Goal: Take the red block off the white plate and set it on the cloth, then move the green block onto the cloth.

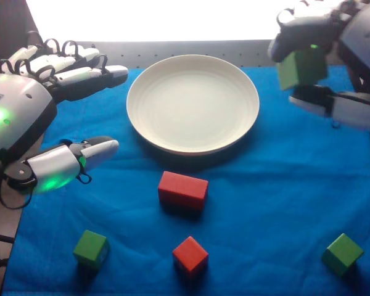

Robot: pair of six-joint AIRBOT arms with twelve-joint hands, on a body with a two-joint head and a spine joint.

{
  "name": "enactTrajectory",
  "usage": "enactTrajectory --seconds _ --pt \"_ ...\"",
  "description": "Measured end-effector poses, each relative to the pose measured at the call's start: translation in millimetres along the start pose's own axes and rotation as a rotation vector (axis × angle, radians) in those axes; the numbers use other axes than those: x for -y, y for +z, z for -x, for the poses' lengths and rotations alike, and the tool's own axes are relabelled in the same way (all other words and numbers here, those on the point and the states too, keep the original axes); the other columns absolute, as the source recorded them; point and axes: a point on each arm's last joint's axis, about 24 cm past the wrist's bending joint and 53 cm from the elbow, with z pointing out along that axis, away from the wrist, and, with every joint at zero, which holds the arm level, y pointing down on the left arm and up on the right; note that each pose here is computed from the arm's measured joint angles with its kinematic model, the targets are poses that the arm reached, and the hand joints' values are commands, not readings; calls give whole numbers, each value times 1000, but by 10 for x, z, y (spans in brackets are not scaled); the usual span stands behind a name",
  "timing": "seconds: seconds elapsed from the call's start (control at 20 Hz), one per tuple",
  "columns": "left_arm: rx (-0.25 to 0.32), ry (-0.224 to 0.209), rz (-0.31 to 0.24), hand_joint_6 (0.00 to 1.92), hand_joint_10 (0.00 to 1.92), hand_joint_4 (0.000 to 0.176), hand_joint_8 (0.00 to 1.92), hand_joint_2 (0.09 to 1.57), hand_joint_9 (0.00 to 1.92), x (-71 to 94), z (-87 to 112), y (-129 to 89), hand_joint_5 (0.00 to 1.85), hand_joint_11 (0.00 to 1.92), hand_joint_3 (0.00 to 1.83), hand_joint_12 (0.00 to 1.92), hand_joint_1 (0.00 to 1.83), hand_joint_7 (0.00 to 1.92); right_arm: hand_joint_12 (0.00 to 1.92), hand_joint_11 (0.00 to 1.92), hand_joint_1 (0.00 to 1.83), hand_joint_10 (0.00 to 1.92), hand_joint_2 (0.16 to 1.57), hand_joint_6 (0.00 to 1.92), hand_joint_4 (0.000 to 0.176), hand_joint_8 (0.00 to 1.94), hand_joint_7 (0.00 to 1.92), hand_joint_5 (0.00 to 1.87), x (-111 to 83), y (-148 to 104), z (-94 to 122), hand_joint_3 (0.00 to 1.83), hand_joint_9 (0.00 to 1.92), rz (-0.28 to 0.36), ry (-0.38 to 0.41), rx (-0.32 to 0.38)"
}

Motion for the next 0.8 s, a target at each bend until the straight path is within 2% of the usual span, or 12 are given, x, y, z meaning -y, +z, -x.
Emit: enactTrajectory --seconds 0.05,0.1,0.15,0.25,0.3,0.35,0.5,0.55,0.6,0.65,0.7,0.8 --pt "4 1 0 2 2 156 2 1178 235 -3 12 -2 462 0 1 514 612 299 1914 747 1260 1598 1148 892 0 1369 915 939 -21 -76 6 4 852 2 2 7" --pt "7 1 2 2 2 156 2 1178 235 -8 19 -2 462 0 1 514 612 299 1914 747 1260 1598 1148 892 0 1369 915 939 -42 -110 -12 4 852 4 8 7" --pt "7 0 2 4 1 143 2 1178 233 -9 18 -2 468 0 0 514 619 299 1875 750 1253 1542 1137 886 0 1301 944 960 -55 -138 -28 0 853 5 14 7" --pt "8 1 -1 1 2 140 1 1174 234 0 21 -2 461 0 0 515 594 293 1844 637 1256 1378 1109 863 0 1119 1029 998 -38 -206 -109 0 793 -4 60 -14" --pt "12 0 2 0 0 155 0 1170 220 -8 30 -2 446 0 0 499 564 277 1831 628 1271 1377 1098 814 0 1075 1068 1017 -6 -242 -162 0 834 -13 79 -31" --pt "11 0 4 2 2 172 2 1165 225 -15 27 -5 450 0 0 537 502 283 1731 660 1378 1348 1114 932 0 1005 1055 955 31 -300 -279 0 804 -26 111 -58" --pt "11 1 -1 1 1 175 1 1166 224 2 26 -6 447 0 0 563 461 283 1734 729 1380 1395 1126 934 0 1064 1024 927 58 -352 -395 3 794 -40 148 -87" --pt "10 1 -1 0 0 176 0 1169 223 1 24 -6 445 0 1 567 460 281 1725 714 1279 1371 1113 999 0 1044 1054 918 65 -360 -406 1 844 -43 151 -91" --pt "11 0 1 1 2 169 1 1170 228 -4 26 -6 447 0 1 588 460 284 1725 645 1239 1323 1131 1102 0 1083 1013 868 72 -365 -412 8 797 -47 155 -92" --pt "12 0 2 0 2 171 1 1170 230 -7 27 -6 445 0 1 593 460 284 1734 527 1163 1282 1155 1160 0 1061 796 861 76 -364 -403 8 681 -48 156 -88" --pt "12 0 2 1 5 175 1 1171 241 -5 29 -6 438 0 1 630 451 286 1752 277 1196 1211 1056 1017 0 980 561 547 77 -364 -397 0 466 -48 157 -85" --pt "12 0 1 1 5 176 1 1175 226 -4 29 -6 427 0 1 582 462 281 1801 19 1147 1171 1017 925 0 905 287 318 106 -378 -406 0 170 -60 160 -86"
